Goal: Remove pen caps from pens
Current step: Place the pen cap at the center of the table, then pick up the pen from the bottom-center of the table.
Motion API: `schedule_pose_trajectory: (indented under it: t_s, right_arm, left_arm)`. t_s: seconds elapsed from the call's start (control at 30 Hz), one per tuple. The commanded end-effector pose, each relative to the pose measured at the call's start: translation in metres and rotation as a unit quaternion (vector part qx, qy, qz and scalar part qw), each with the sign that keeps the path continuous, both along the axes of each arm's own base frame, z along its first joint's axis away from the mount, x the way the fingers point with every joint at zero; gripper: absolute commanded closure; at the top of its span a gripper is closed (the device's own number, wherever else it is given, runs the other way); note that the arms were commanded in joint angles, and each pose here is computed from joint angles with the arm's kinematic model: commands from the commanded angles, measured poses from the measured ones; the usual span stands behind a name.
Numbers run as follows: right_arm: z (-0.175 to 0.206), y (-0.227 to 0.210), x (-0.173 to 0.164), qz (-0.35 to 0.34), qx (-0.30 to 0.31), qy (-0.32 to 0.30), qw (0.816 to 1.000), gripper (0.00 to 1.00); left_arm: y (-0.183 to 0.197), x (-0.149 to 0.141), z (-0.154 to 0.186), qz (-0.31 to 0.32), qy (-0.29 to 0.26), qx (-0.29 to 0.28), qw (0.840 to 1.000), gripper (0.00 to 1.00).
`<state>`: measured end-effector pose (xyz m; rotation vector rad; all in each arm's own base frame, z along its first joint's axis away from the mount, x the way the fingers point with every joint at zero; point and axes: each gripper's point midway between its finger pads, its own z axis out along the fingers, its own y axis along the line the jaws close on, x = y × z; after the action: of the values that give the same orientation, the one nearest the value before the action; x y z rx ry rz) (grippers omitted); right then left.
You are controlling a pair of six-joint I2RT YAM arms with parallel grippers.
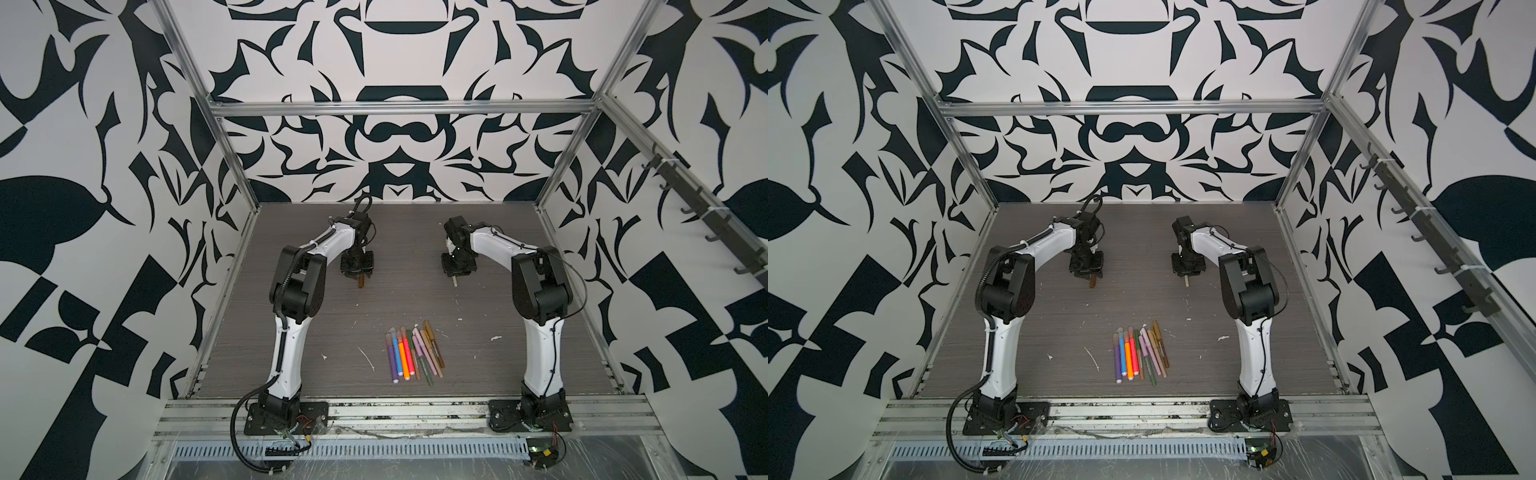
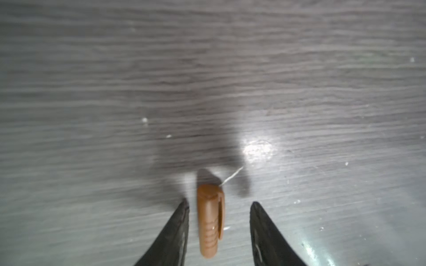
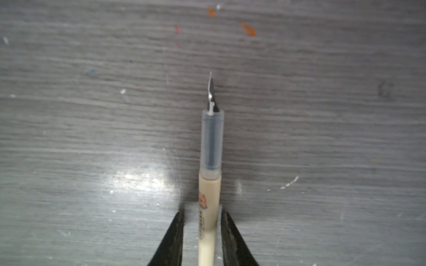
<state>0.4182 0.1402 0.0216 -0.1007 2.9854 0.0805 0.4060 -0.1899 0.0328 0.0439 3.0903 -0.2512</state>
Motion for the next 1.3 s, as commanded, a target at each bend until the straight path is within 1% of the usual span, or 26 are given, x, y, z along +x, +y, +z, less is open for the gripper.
schedule_pose_trajectory:
  t_s: [0.0,0.13,0.2,0.27,0.33,0.37,0.43,0.47,0.53,0.57,0.63,0.7,0.77,0.83,0.87,0.93,1.0,1.07,1.17,1.27]
  right_arm:
    - [0.008,-0.001,0.001,0.0,0.001,0.003,1.0,0.69]
    - [0.015,-0.003,0.004,-0.001,0.0,-0.006,1.0,0.68]
    - [0.025,-0.003,0.007,-0.003,0.001,-0.017,1.0,0.68]
    - [0.039,-0.002,0.009,-0.006,0.007,-0.032,0.999,0.68]
    - [0.054,-0.001,0.007,-0.01,0.012,-0.046,0.999,0.68]
    - [0.062,0.0,0.005,-0.011,0.017,-0.053,0.998,0.68]
    - [0.077,0.006,-0.004,-0.005,0.027,-0.065,0.998,0.68]
    - [0.084,0.012,-0.012,-0.001,0.034,-0.07,0.997,0.68]
    - [0.093,0.025,-0.035,0.017,0.045,-0.073,0.996,0.69]
    - [0.097,0.035,-0.053,0.032,0.05,-0.072,0.996,0.69]
    - [0.1,0.053,-0.091,0.061,0.058,-0.068,0.994,0.69]
    - [0.097,0.066,-0.13,0.081,0.068,-0.059,0.993,0.69]
    - [0.092,0.074,-0.17,0.087,0.074,-0.052,0.992,0.7]
    - [0.086,0.075,-0.199,0.082,0.083,-0.047,0.992,0.71]
    - [0.084,0.075,-0.211,0.078,0.089,-0.046,0.992,0.71]
    - [0.075,0.072,-0.23,0.066,0.094,-0.038,0.993,0.72]
    - [0.064,0.067,-0.246,0.056,0.088,-0.024,0.994,0.73]
    - [0.053,0.063,-0.26,0.054,0.083,-0.015,0.995,0.76]
    - [0.042,0.061,-0.272,0.045,0.091,-0.01,0.995,0.76]
    - [0.034,0.063,-0.276,0.04,0.104,-0.005,0.994,0.74]
  left_arm:
    - [0.009,0.005,0.053,0.019,-0.055,0.002,0.998,0.52]
    - [0.011,0.017,0.101,0.033,-0.13,-0.012,0.991,0.5]
    - [0.012,0.022,0.128,0.041,-0.175,-0.025,0.983,0.44]
    - [0.015,0.026,0.157,0.055,-0.227,-0.04,0.972,0.33]
    - [0.019,0.029,0.19,0.075,-0.285,-0.056,0.954,0.24]
    - [0.021,0.029,0.206,0.088,-0.316,-0.071,0.942,0.18]
    - [0.026,0.027,0.227,0.126,-0.364,-0.103,0.917,0.0]
    - [0.032,0.026,0.236,0.147,-0.384,-0.117,0.904,0.01]
    - [0.043,0.02,0.236,0.193,-0.382,-0.149,0.891,0.01]
    - [0.045,0.019,0.234,0.204,-0.37,-0.178,0.889,0.0]
    - [0.05,0.015,0.227,0.225,-0.339,-0.209,0.889,0.01]
    - [0.046,0.011,0.226,0.217,-0.319,-0.214,0.897,0.01]
    - [0.045,0.008,0.228,0.212,-0.31,-0.212,0.902,0.01]
    - [0.046,0.005,0.227,0.222,-0.306,-0.215,0.901,0.01]
    - [0.049,0.004,0.227,0.228,-0.311,-0.216,0.897,0.01]
    - [0.052,0.002,0.225,0.234,-0.317,-0.216,0.893,0.01]
    - [0.051,0.0,0.223,0.23,-0.314,-0.23,0.892,0.01]
    - [0.046,-0.002,0.218,0.223,-0.299,-0.242,0.896,0.0]
    - [0.042,-0.005,0.213,0.216,-0.28,-0.248,0.902,0.0]
    - [0.038,-0.008,0.215,0.208,-0.28,-0.258,0.901,0.01]
